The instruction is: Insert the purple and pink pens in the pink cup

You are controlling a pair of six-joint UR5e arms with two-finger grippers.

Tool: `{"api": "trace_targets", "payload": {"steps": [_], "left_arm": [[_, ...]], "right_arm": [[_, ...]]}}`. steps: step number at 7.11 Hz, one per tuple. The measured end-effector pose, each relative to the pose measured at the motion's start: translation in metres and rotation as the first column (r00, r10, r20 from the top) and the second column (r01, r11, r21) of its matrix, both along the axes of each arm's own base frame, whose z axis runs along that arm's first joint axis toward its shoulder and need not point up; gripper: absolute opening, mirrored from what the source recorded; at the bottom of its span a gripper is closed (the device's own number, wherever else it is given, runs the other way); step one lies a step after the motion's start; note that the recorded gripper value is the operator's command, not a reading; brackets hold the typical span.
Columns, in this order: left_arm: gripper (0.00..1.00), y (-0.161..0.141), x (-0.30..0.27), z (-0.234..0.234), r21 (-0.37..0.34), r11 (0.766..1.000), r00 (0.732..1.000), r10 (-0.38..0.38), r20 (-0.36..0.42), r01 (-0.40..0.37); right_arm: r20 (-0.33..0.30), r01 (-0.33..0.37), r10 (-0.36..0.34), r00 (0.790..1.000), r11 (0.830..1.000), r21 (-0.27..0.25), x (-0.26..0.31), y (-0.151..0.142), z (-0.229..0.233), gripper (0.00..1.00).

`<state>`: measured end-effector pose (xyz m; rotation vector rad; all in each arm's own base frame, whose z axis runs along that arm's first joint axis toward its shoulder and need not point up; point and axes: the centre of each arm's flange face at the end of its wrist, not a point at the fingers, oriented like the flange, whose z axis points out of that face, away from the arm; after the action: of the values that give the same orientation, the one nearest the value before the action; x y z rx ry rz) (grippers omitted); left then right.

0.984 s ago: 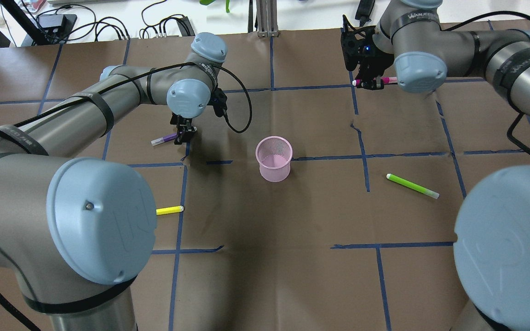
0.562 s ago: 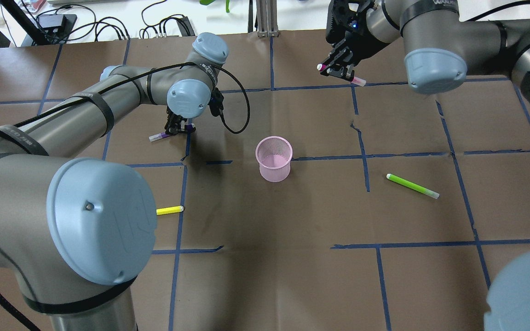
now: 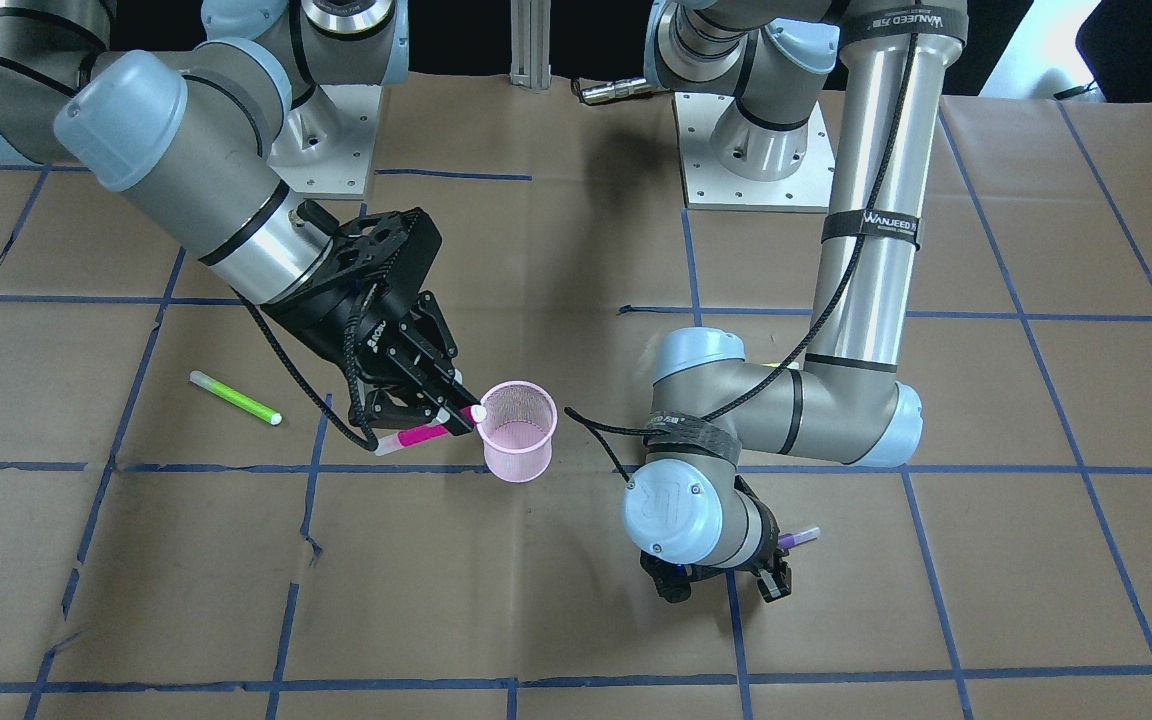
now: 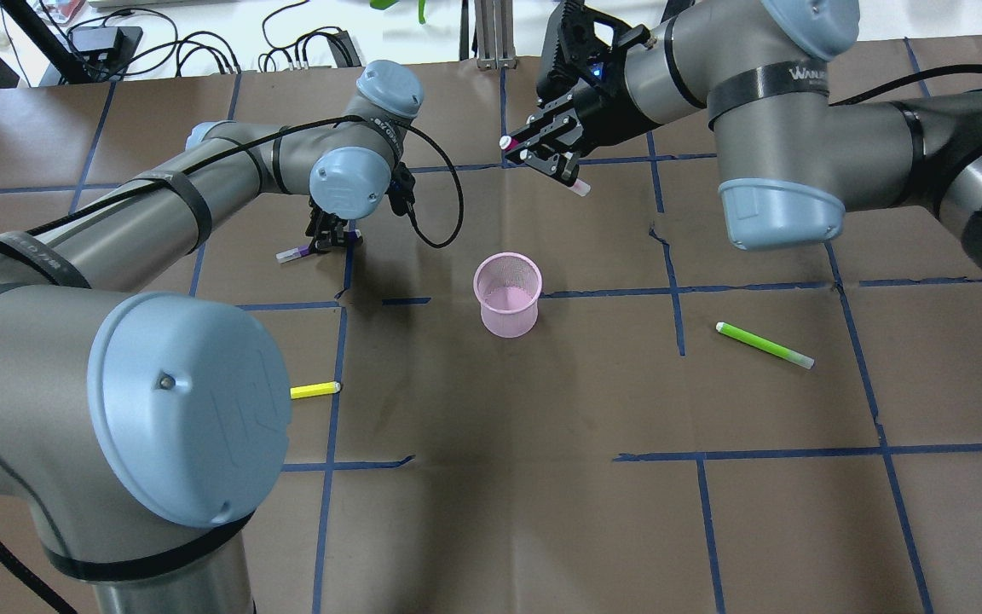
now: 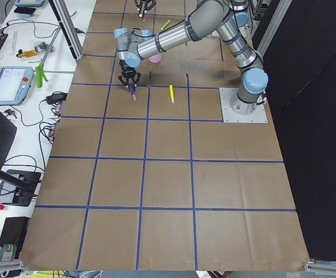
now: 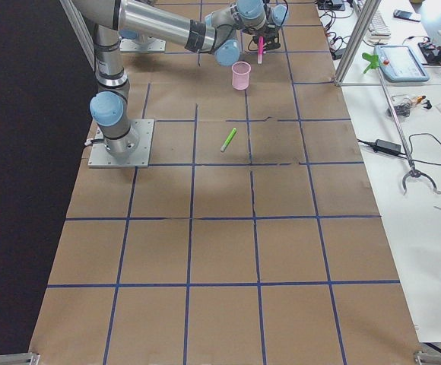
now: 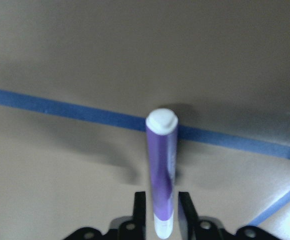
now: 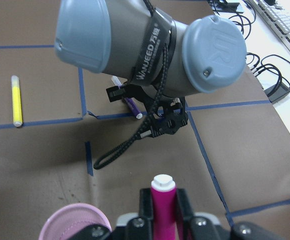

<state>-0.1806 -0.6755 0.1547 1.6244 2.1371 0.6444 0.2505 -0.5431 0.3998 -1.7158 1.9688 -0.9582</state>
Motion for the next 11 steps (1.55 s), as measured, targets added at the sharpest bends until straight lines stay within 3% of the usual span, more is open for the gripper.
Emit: {"api": "trace_targets", "payload": {"steps": [4,6,7,9,11], "left_arm": [[0.28,0.0,0.001,-0.002,-0.002,1.0,1.0,0.005,-0.001,-0.005],[0.22,-0.001,0.001,-0.008,0.0,1.0,1.0,0.003,-0.001,-0.003],[0.13,-0.002,0.001,-0.01,-0.001,1.0,1.0,-0.007,-0.003,0.007],[0.03,-0.004,0.001,-0.009,-0.002,1.0,1.0,-0.023,-0.008,0.023],[0.02,-0.007,0.009,-0.002,-0.01,1.0,1.0,-0.017,-0.013,0.017]], "right_arm": [[0.126,-0.031,0.037,0.991,0.998,-0.049,0.026,0.04,-0.039,0.04],[0.138,-0.025,0.032,0.99,0.998,-0.056,0.024,0.049,-0.058,0.04],[0.141,-0.022,0.03,0.99,0.998,-0.06,0.024,0.051,-0.067,0.04],[0.141,-0.021,0.029,0.99,0.998,-0.06,0.025,0.053,-0.084,0.04],[0.151,-0.008,0.016,0.988,0.998,-0.056,0.029,0.05,-0.098,0.05]]}}
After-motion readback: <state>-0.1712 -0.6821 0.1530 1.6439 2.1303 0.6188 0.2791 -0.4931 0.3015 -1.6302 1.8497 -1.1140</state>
